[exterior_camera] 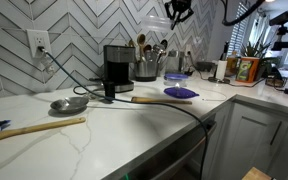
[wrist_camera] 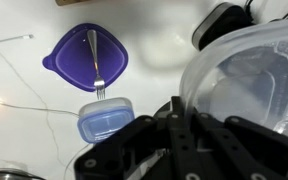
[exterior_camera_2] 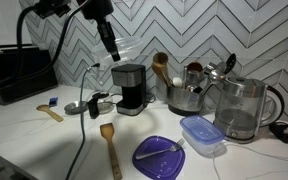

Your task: Pick up the clear lunch box and put it on the coffee machine

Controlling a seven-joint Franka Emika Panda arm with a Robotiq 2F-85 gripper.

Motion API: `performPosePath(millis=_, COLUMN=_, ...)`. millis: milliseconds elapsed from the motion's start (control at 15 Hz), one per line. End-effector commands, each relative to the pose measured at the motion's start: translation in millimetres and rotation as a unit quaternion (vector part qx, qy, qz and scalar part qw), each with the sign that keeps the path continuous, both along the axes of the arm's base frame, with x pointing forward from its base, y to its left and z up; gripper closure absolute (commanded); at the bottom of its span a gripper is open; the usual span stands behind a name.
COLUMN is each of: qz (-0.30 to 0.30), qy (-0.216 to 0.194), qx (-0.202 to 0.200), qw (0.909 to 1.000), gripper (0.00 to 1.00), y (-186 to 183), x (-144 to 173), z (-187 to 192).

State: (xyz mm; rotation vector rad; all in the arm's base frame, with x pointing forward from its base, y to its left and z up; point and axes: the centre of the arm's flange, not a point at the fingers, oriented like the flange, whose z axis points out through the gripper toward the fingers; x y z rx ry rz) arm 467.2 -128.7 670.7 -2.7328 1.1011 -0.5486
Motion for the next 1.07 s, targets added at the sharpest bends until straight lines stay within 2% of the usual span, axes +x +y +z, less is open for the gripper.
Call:
performPosePath(millis=0, qz=0.02, qy=0.004, qx=0.011, qw=0.9997, gripper=0.99, y=20, x=42, z=29)
performPosePath(millis=333, qz=0.047, qy=0.013, qx=0.005, qw=0.9988, gripper=0.99, y=47, x=109, z=32)
performPosePath(millis=533, qz=0.061, qy=0.037, qx=0.0, qw=0.9975, gripper=0.99, y=58, x=148, z=22)
performPosePath(millis=1000, qz=0.092, qy=0.071, qx=-0.007, qw=0.9932, gripper=0.99, y=77, x=213, z=2)
